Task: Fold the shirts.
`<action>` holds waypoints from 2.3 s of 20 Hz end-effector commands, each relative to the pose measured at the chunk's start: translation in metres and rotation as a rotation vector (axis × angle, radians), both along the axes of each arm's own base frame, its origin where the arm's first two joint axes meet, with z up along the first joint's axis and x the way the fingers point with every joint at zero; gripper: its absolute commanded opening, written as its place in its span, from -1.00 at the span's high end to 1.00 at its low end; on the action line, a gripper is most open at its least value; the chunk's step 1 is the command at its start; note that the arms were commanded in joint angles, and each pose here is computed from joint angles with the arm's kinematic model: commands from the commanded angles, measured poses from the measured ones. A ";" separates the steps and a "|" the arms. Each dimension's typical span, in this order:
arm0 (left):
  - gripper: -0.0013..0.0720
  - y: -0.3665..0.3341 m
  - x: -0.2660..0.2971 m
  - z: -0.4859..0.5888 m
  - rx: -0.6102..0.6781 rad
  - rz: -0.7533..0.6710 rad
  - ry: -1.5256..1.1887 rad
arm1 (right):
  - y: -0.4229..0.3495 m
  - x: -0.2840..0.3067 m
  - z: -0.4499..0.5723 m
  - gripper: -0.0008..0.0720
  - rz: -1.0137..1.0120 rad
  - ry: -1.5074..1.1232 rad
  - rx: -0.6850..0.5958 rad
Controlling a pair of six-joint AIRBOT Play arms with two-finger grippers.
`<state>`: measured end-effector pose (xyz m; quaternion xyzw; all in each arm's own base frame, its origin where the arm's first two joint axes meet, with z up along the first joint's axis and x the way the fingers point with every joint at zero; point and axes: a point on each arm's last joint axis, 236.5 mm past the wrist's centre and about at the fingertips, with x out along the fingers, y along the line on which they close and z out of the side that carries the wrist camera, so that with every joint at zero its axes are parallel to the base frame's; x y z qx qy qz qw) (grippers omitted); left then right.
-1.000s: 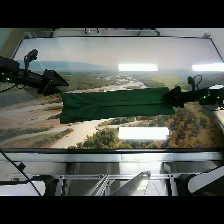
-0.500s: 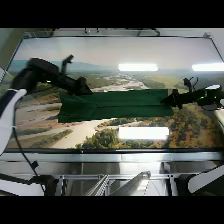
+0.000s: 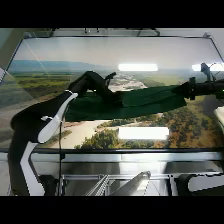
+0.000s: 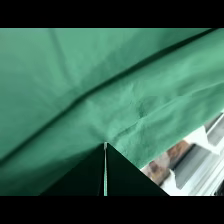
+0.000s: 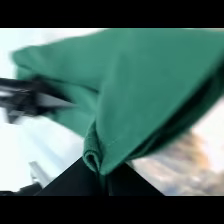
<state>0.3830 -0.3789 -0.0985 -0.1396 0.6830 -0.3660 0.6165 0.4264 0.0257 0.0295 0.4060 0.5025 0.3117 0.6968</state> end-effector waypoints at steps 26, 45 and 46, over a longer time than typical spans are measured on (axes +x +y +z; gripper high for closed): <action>0.92 0.304 -0.105 0.290 0.077 0.490 -0.505 | 0.422 -0.019 -0.016 -0.45 0.353 -0.245 0.095; 0.92 0.274 -0.179 0.272 0.027 0.498 -0.480 | 0.172 -0.041 -0.135 -0.64 0.148 0.288 -0.172; 0.92 0.270 -0.179 0.279 0.001 0.482 -0.472 | 0.182 -0.039 -0.134 -0.64 0.143 0.286 -0.144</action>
